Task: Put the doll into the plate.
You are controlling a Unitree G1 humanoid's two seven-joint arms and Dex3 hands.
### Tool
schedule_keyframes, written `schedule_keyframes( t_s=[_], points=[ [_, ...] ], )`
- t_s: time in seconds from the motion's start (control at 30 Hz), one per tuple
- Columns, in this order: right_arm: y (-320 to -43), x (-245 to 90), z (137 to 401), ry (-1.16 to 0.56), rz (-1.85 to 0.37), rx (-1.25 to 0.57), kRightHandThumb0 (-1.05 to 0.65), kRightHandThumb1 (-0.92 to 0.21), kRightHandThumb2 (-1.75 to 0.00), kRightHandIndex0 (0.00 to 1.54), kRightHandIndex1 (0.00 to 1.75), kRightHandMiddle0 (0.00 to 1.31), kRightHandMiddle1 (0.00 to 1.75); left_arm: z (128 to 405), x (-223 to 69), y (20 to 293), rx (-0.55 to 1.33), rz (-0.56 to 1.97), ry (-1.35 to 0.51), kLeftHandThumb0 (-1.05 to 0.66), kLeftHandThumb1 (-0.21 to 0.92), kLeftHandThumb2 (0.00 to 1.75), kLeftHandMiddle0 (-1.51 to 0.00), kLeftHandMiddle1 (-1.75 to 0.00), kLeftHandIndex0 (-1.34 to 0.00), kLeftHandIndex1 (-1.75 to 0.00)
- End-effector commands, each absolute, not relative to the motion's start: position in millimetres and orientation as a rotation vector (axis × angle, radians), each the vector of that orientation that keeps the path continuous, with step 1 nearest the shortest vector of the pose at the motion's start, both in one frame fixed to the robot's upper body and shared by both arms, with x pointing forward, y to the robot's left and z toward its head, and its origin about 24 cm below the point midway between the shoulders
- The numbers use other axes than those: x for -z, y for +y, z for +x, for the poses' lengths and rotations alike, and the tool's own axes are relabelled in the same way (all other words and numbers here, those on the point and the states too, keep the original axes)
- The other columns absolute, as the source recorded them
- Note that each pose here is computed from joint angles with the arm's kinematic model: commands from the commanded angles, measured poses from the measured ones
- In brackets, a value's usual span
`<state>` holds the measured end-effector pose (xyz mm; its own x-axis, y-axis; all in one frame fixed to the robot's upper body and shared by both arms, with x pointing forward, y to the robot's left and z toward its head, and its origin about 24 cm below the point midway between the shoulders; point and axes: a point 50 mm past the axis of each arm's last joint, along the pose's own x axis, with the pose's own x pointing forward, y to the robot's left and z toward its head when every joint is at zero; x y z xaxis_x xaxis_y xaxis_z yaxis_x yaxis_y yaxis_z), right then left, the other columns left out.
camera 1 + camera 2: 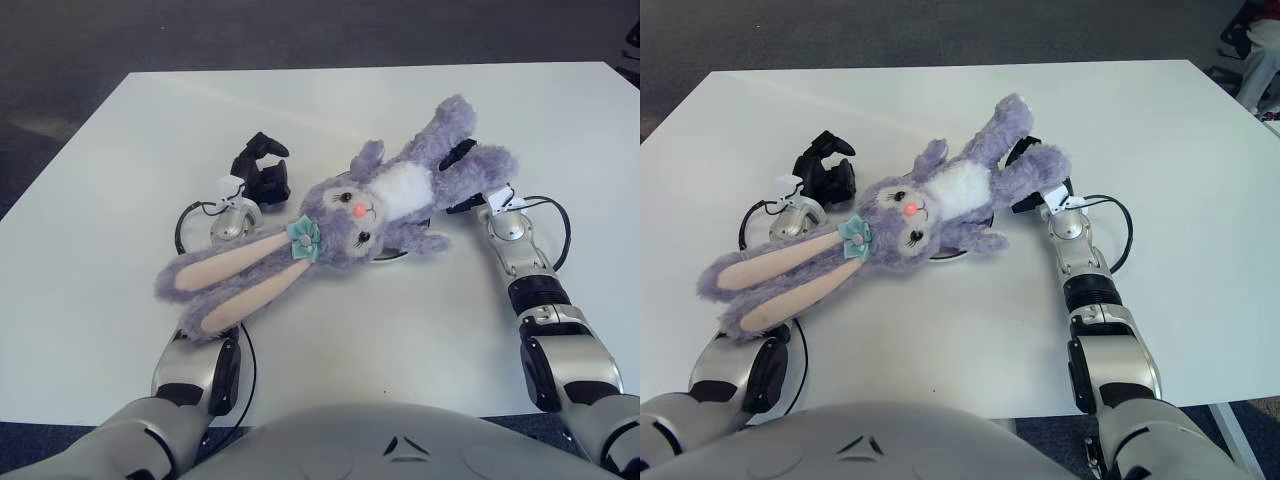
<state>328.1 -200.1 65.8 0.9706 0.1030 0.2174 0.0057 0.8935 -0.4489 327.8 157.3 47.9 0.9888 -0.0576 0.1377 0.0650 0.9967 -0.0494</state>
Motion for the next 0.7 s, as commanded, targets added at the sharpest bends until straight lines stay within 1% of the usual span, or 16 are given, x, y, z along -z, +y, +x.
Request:
schedule_keyframes(
  t_s=[0.0,0.27,0.47,0.67],
  points=[
    [-203.6,7.8,278.9,0.022,-0.39,-0.058,-0.46,-0.37,-1.24,1.1,1.75,0.57,1.74,291.8,10.0,160.7,0.033,-0.075,0.086,-0.45,0.41,1.2,-1.22,-1.75,-0.54,-1.75],
    [-199.5,5.5,274.0,0.004,-0.375,-0.021,-0.46,-0.39,-1.22,1.12,1.75,0.55,1.75,291.9,7.3,161.7,0.033,-0.084,0.078,-0.45,0.42,1.19,-1.22,-1.75,-0.53,-1.75],
    [-196.5,2.3,269.2,-0.045,-0.363,0.044,-0.45,-0.4,-1.2,1.16,1.75,0.54,1.75,291.8,3.6,162.3,0.024,-0.085,0.063,-0.45,0.42,1.19,-1.21,-1.75,-0.53,-1.75],
    [-195.4,-0.1,268.5,-0.076,-0.297,0.084,-0.45,-0.41,-1.2,1.16,1.75,0.54,1.75,291.8,0.1,163.5,0.01,-0.076,0.042,-0.45,0.41,1.2,-1.21,-1.75,-0.54,-1.75]
  ],
)
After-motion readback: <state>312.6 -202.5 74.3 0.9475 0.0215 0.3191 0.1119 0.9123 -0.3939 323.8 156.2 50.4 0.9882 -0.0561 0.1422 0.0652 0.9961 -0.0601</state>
